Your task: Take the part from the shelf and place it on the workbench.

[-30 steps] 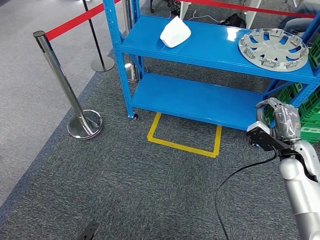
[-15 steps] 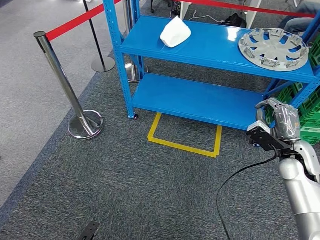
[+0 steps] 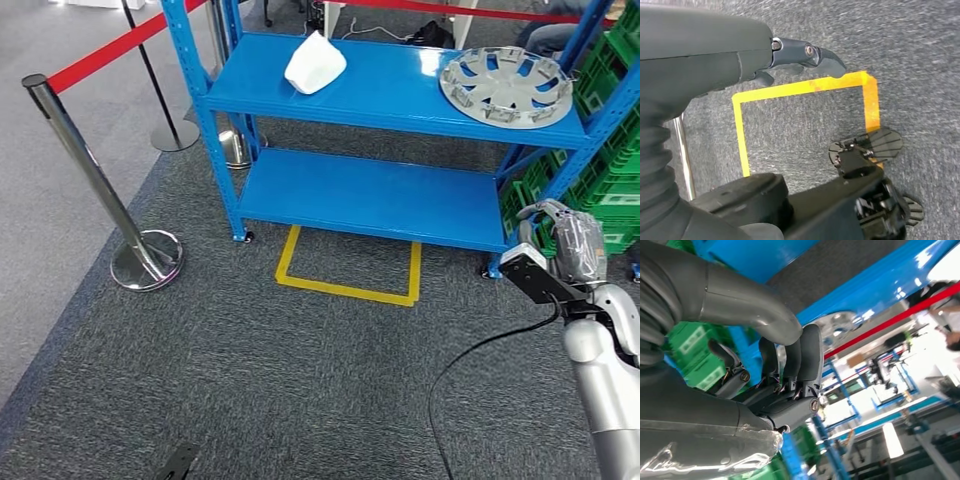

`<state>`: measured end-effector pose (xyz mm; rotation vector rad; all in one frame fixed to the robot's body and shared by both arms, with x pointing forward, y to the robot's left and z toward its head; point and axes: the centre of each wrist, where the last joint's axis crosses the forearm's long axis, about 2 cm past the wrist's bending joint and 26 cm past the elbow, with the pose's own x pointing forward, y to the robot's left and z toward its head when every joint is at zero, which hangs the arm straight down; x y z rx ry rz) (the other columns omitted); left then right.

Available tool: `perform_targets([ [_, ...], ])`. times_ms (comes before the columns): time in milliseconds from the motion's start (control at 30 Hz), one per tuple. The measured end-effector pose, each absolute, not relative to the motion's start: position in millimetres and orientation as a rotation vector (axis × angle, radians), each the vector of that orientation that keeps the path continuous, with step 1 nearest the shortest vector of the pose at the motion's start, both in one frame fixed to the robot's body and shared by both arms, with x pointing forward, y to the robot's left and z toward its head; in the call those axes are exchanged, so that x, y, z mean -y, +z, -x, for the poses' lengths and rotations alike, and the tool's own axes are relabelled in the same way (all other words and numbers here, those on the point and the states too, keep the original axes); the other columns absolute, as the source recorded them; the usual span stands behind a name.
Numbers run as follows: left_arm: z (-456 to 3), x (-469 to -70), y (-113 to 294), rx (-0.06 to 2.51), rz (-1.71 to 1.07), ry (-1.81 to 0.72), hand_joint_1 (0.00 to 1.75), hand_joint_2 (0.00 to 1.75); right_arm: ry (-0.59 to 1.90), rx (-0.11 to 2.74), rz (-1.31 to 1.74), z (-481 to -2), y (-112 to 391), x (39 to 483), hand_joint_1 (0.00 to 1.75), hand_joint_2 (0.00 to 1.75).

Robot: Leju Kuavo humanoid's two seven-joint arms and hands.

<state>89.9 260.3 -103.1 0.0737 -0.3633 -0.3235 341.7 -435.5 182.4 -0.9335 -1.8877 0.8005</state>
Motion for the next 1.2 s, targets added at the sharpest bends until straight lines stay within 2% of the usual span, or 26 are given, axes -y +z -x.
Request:
perform_targets([
  [1200,-90.4,-261.3,-103.0,0.364,-0.077,-0.323,0.00,1.75,0.819,1.894,0.977,-343.0,182.8,433.5,1.75,1.75],
])
